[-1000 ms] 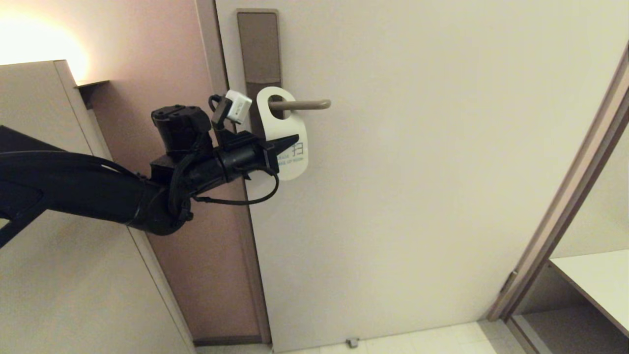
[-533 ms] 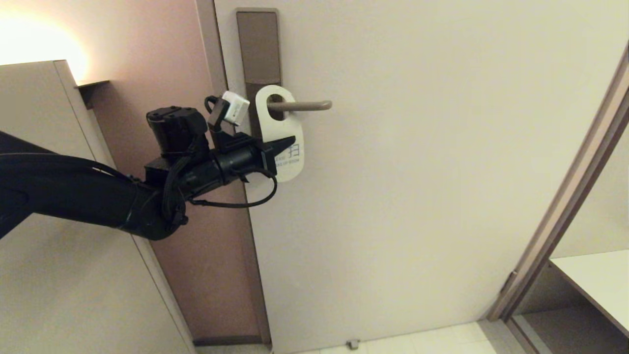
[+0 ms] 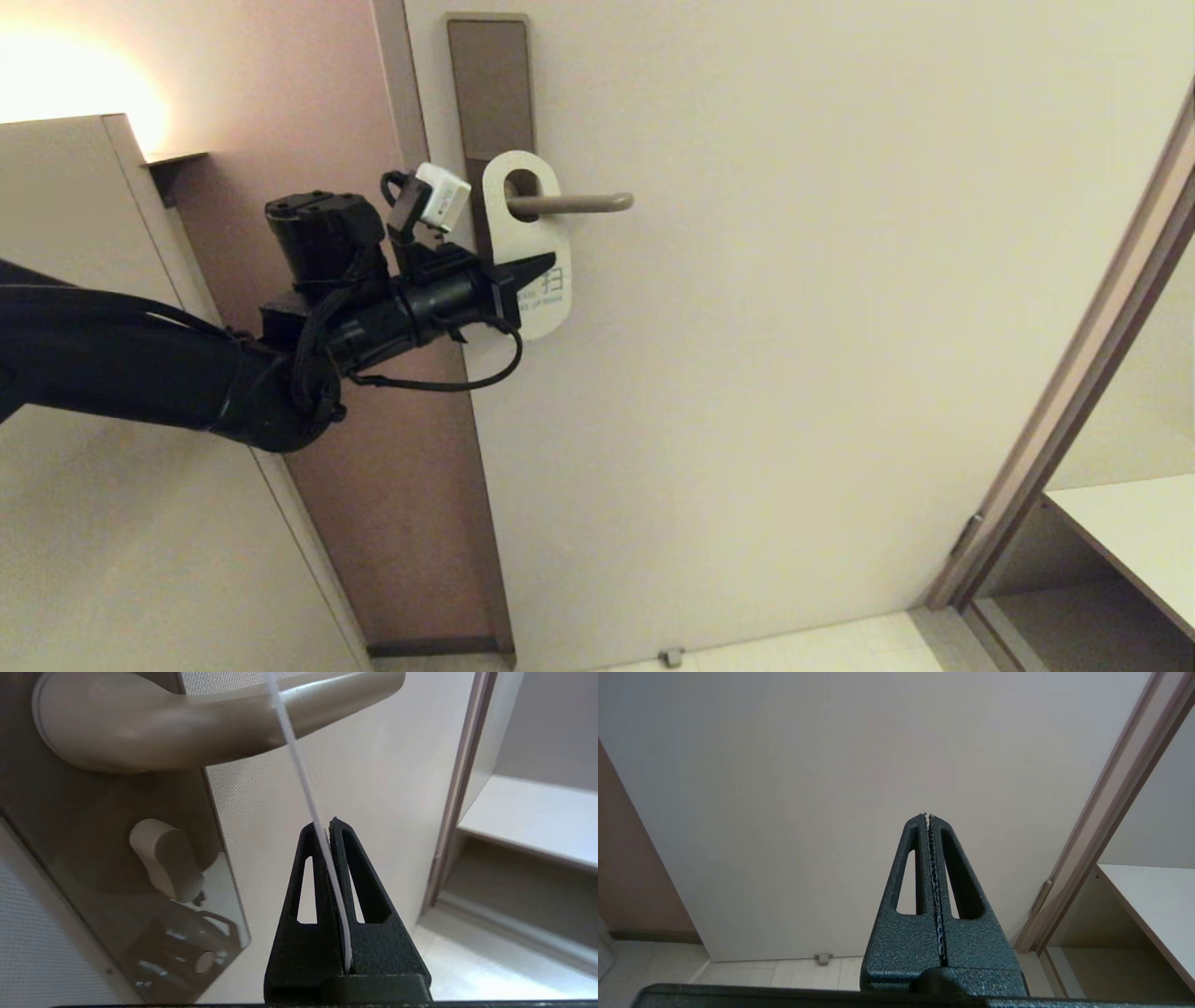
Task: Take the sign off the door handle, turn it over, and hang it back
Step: Take down the sign
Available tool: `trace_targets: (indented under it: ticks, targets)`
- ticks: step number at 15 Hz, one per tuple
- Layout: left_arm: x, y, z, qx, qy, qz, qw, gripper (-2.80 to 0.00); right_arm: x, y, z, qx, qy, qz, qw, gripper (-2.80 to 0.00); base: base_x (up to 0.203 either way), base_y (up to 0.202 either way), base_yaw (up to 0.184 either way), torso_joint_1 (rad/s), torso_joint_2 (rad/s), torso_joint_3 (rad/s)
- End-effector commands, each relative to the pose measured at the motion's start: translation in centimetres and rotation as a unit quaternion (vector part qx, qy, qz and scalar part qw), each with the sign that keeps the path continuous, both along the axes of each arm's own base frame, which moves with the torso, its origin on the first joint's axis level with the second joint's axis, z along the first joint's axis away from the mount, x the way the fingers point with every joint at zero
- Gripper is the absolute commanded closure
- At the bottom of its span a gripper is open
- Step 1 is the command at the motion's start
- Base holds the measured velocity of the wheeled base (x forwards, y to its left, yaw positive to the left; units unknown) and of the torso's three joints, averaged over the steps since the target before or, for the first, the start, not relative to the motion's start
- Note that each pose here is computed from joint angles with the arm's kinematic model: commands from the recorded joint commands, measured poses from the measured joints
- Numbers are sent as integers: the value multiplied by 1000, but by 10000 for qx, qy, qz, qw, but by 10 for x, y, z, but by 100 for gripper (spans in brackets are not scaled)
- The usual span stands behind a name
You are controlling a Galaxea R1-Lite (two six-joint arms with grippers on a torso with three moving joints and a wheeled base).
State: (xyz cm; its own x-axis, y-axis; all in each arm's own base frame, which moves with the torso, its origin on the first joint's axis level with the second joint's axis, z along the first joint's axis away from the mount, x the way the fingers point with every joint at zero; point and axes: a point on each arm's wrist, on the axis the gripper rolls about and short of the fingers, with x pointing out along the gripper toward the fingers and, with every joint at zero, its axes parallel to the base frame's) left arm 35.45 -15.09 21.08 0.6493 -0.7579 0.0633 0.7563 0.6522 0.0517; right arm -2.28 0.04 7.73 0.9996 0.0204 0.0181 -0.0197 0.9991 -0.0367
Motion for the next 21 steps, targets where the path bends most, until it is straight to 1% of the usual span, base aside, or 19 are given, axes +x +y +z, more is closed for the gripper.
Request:
trace_targets:
  ticks: [1, 5, 10, 13, 14, 18, 21]
  targets:
    - [-4, 1, 3, 38, -71, -15, 10000, 0, 0, 0, 0, -2, -2, 5, 10000, 0, 0, 0, 0, 0, 0, 0]
    - [-15, 1, -2, 114, 27, -67, 9999, 0, 0, 0, 0, -2, -2, 5, 10000, 0, 0, 0, 0, 0, 0, 0]
    - [-15, 2, -2, 190, -28, -27, 9998, 0, 0, 0, 0, -2, -2, 5, 10000, 0, 0, 0, 0, 0, 0, 0]
    - [-13, 3, -7, 412, -31, 108, 9991, 0, 0, 0, 0, -2, -2, 5, 10000, 0, 0, 0, 0, 0, 0, 0]
    - [-13, 3, -8, 443, -36, 127, 9989, 0, 0, 0, 0, -2, -2, 5, 10000, 0, 0, 0, 0, 0, 0, 0]
    - [-13, 3, -7, 440, -50, 176, 9989, 0, 0, 0, 0, -2, -2, 5, 10000, 0, 0, 0, 0, 0, 0, 0]
    - [-16, -2, -6, 455, -23, 231, 9987, 0, 0, 0, 0, -2, -2, 5, 10000, 0, 0, 0, 0, 0, 0, 0]
